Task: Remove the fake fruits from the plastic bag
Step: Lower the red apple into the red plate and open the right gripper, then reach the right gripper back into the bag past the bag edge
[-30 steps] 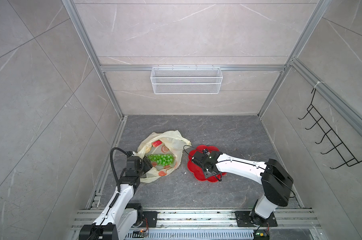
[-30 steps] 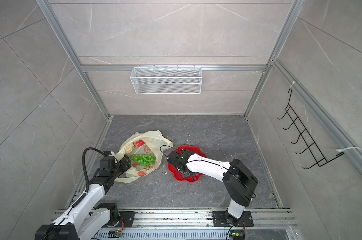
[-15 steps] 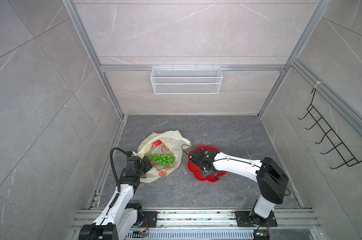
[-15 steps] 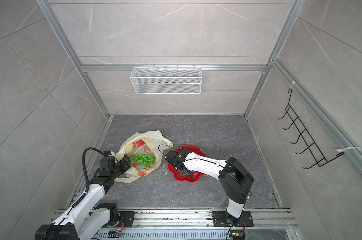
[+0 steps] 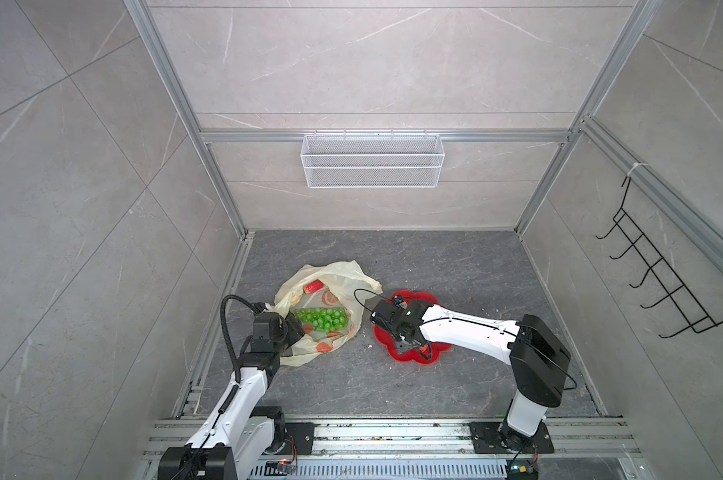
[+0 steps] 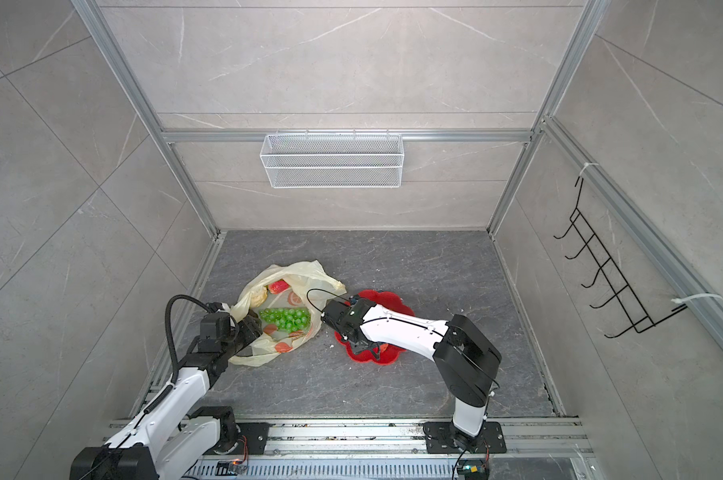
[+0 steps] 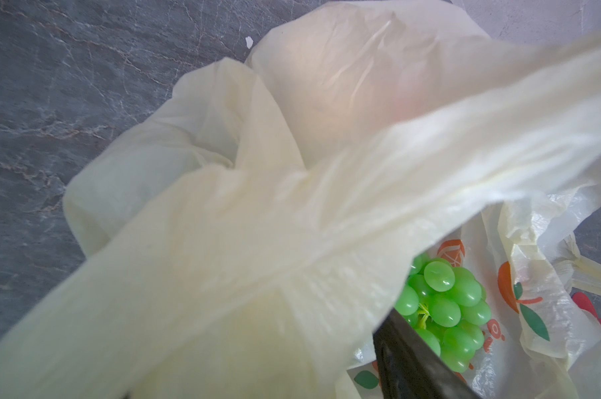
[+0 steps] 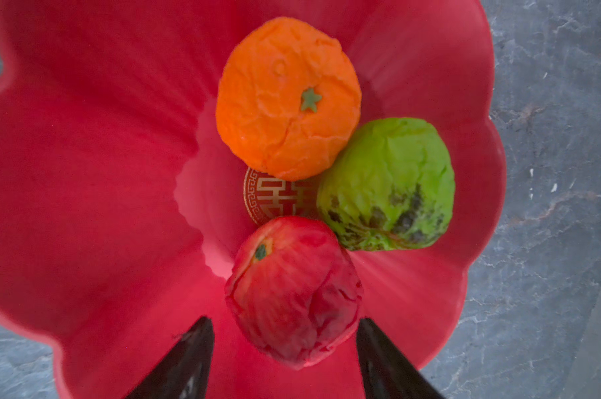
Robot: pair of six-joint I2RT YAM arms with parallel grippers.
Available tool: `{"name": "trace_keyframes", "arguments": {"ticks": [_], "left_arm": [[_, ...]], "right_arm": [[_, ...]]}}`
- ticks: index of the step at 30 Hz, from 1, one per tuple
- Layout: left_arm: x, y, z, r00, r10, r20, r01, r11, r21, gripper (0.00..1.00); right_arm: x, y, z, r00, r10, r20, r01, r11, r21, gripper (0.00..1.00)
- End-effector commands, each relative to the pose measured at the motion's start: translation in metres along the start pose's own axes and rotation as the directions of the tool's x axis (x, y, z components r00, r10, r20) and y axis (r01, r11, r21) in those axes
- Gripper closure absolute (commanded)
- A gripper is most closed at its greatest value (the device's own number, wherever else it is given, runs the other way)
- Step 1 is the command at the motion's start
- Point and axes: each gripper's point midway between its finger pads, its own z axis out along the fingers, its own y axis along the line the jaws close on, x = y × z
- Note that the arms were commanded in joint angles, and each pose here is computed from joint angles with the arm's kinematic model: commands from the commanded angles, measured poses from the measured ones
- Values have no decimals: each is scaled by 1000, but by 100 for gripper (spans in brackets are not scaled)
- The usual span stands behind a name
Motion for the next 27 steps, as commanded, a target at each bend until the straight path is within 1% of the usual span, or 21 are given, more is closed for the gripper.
{"name": "trace_keyframes", "arguments": {"ticks": [1, 6, 9, 11, 13, 15, 17, 18, 21, 24, 27], "left_arm": [[-11, -3, -1, 999, -3, 32, 3, 1000, 2, 30], [-11, -3, -2, 999, -3, 33, 3, 1000, 4, 30], [-11, -5, -1, 999, -2, 32, 1, 1000, 13, 31], [-11, -6, -1, 1000, 0, 29, 0, 1000, 17, 32], [-11, -6, -1, 1000, 1, 28, -2, 1000, 16, 33], [-12, -7, -2, 1000, 2, 29, -3, 1000, 17, 34], [-12, -7, -3, 999, 2, 34, -2, 1000, 19, 35], [-12, -7, -3, 999, 2, 36, -3, 1000, 20, 35], [-14, -8, -6, 999, 3, 45, -5, 1000, 29, 37], [-15, -9, -9, 998, 5, 57, -7, 999, 35, 41], [-18, -9, -14, 997, 8, 75, -11, 999, 38, 48]], "right_arm": [[-9, -2, -19, 999, 3, 40, -2, 1000, -13, 32], [-16, 1, -39, 995, 12, 98, -7, 999, -48, 32], [-24, 8, -58, 988, 27, 151, -13, 996, -93, 32], [-33, 15, -71, 979, 51, 199, -23, 990, -140, 33], [-43, 26, -83, 966, 87, 242, -34, 976, -213, 33], [-54, 43, -94, 953, 135, 270, -45, 948, -315, 33], [-65, 64, -105, 941, 182, 285, -46, 904, -425, 33], [-74, 77, -111, 932, 210, 295, -43, 873, -486, 33], [-92, 109, -122, 921, 242, 305, -14, 804, -595, 34], [-111, 135, -123, 925, 230, 302, 10, 780, -626, 34], [-128, 153, -118, 923, 230, 307, 15, 778, -628, 33]]}}
